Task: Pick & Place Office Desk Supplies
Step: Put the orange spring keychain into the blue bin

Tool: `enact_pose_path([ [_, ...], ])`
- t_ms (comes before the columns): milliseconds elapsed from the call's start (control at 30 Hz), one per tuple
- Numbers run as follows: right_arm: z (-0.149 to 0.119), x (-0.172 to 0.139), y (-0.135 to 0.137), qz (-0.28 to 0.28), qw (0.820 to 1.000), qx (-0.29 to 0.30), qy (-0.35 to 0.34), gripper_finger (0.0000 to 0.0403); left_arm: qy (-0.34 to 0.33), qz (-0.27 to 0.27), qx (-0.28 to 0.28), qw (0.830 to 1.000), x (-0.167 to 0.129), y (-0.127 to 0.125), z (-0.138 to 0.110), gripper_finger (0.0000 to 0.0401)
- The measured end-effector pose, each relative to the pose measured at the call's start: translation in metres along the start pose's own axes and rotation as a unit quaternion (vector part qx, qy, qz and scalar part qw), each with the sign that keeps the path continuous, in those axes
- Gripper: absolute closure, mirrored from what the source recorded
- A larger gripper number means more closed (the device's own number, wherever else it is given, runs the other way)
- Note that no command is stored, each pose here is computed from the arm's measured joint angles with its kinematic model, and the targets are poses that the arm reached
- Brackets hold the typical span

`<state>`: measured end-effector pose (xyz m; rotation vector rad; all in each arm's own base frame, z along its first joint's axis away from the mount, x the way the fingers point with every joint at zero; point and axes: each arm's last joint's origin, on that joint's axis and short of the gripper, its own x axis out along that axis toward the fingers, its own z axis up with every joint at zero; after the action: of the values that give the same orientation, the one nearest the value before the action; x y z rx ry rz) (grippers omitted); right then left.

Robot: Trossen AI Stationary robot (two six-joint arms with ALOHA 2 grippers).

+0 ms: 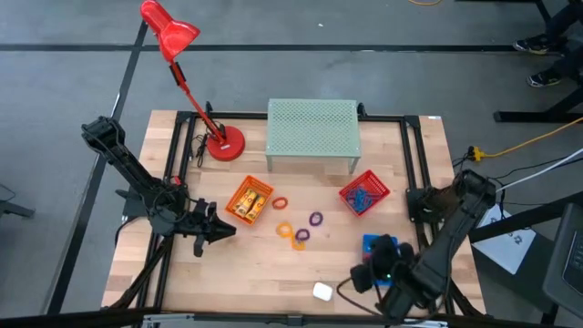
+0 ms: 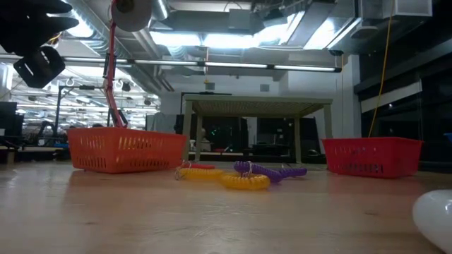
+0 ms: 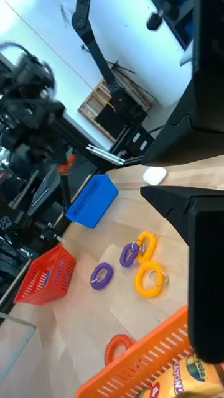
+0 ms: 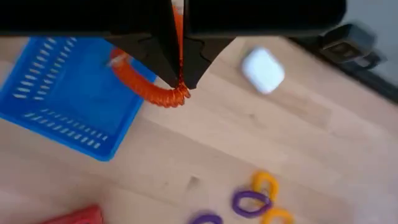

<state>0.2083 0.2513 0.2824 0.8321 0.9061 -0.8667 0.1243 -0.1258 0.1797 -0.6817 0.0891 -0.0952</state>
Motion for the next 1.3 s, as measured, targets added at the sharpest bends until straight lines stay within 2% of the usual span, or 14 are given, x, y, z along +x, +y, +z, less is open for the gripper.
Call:
enact_pose_path([
  [100, -0.006, 0.019, 0.0, 0.018, 1.0, 0.013, -0.002, 0.0401, -0.001, 0.0, -0.004, 1.0, 0.0, 0.0, 0.0, 0.0345],
  [333, -0.015, 0.052, -0.018, -0.013, 1.0, 0.001, -0.011, 0.0401, 0.001, -0.003, -0.023, 1.0, 0.0, 0.0, 0.0, 0.0345],
  [467, -0.018, 0.056, -0.03, -0.002, 1.0, 0.0, -0.006, 0.0401, 0.002, -0.003, -0.042, 0.999, 0.0, 0.0, 0.0, 0.0345],
  [633, -0.019, 0.062, -0.051, -0.017, 1.0, -0.019, -0.001, 0.0402, 0.002, -0.003, -0.058, 0.998, 0.0, 0.0, 0.0, 0.0345],
  [800, -0.027, 0.071, -0.069, -0.014, 0.999, -0.029, 0.03, 0.0402, 0.002, -0.002, -0.071, 0.997, 0.0, 0.0, 0.0, 0.0345],
  [900, -0.034, 0.079, -0.08, -0.036, 0.997, -0.036, 0.058, 0.0396, 0.0, 0.0, -0.077, 0.997, 0.0, 0.0, 0.0, 0.0345],
  [1033, -0.04, 0.083, -0.084, -0.035, 0.996, -0.039, 0.076, 0.0358, 0.0, 0.001, -0.079, 0.997, 0.0, 0.0, 0.0, 0.0345],
  [1300, -0.038, 0.074, -0.072, -0.001, 0.996, -0.03, 0.085, 0.0233, -0.009, 0.008, -0.08, 0.997, 0.0, 0.001, 0.0, 0.0345],
])
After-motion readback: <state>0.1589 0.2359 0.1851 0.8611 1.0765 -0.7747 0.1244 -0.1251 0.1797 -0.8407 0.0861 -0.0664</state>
